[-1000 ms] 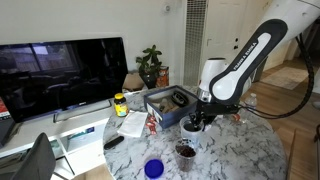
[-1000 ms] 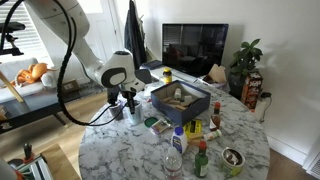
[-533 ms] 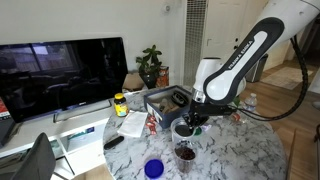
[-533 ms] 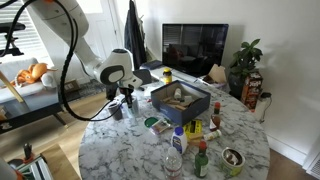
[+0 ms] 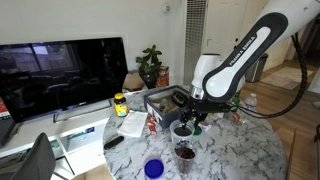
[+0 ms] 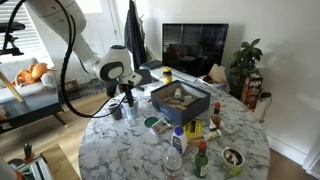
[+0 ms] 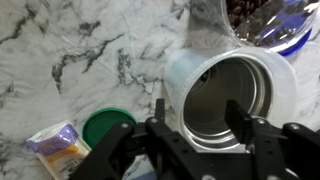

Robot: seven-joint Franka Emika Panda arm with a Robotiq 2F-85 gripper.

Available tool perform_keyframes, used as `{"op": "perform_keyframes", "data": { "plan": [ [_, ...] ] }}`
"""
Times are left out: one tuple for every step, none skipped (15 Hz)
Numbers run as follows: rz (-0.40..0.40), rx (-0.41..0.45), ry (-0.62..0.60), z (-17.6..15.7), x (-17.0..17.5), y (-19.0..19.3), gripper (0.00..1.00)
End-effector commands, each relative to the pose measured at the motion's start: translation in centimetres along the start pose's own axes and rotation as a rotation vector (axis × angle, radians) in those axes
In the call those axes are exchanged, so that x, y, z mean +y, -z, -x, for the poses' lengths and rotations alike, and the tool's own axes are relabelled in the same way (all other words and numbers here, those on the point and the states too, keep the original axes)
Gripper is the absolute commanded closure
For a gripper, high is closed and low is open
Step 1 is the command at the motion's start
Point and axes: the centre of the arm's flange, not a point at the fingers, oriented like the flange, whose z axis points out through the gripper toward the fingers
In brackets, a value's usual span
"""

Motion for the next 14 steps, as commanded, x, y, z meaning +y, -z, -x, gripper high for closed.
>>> {"op": "perform_keyframes", "data": {
  "plan": [
    [0.013,0.053,0.074,2.2,-0.2,3.7,0.02],
    [0.013,0.056,0.110,2.7,-0.6,4.3,0.00],
    [0.015,0.043,0.175,3.5,-1.3,4.8,0.00],
    [0.024,0.029,0.242,4.2,-1.9,4.9,0.00],
    [0.026,0.009,0.293,5.0,-2.6,4.6,0.00],
    [0.033,-0.004,0.343,5.8,-3.5,4.5,0.00],
    [0.036,-0.025,0.393,6.6,-4.3,4.0,0.00],
    [0.050,-0.038,0.442,7.3,-5.1,3.7,0.00],
    [0.053,-0.060,0.493,8.0,-5.7,3.1,0.00],
    [0.069,-0.074,0.538,8.5,-6.1,2.7,0.09],
    [0.077,-0.086,0.575,9.0,-6.5,2.3,0.15],
    [0.084,-0.100,0.605,9.4,-6.7,1.8,0.23],
    [0.093,-0.108,0.627,9.6,-6.7,1.4,0.27],
    [0.095,-0.111,0.645,9.7,-6.8,1.0,0.30]
  ]
}}
